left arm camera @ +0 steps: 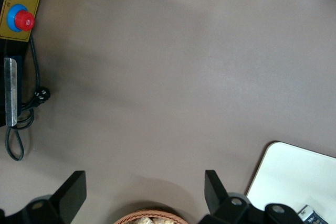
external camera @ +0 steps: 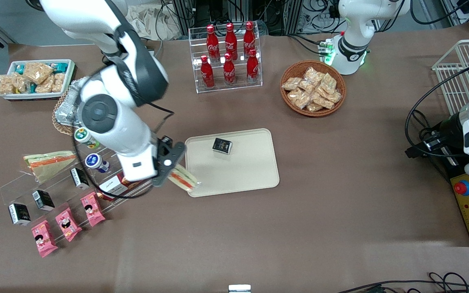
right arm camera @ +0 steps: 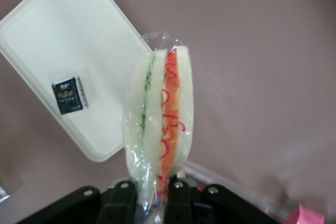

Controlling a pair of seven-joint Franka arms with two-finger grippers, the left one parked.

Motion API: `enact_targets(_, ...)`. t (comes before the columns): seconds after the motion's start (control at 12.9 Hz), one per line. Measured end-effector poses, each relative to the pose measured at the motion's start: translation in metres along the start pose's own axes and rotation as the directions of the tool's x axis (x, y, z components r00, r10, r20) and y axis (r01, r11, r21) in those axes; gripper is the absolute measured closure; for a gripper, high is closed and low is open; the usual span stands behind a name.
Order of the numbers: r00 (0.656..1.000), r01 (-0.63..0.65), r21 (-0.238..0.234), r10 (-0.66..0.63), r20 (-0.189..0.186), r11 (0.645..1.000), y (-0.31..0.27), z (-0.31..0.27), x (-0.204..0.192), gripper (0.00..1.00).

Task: Place sandwich on tray
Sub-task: 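Lower the sandwich onto the beige tray beside the black packet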

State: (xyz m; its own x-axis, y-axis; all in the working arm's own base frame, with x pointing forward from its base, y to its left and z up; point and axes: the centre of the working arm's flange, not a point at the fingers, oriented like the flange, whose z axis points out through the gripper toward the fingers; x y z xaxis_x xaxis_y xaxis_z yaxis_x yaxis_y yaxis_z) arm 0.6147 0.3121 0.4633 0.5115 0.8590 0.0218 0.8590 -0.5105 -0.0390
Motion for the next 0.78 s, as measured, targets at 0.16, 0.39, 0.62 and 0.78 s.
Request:
enact_targets(0.16,0.996,0.091,-0.023,-0.092,-0.018,0.996,-0.011,0.033,0.025,0.81)
enact_targets(0.39,0.977,0.211,-0.023,-0.212,-0.033,0.977,-0.047,0.086,0.062,0.81)
enact_targets(0.62,0.941,0.336,-0.027,-0.337,-0.021,0.941,-0.088,0.132,0.089,0.81)
enact_targets(0.78,0.920,0.393,-0.060,-0.393,0.011,0.918,-0.108,0.157,0.097,0.81)
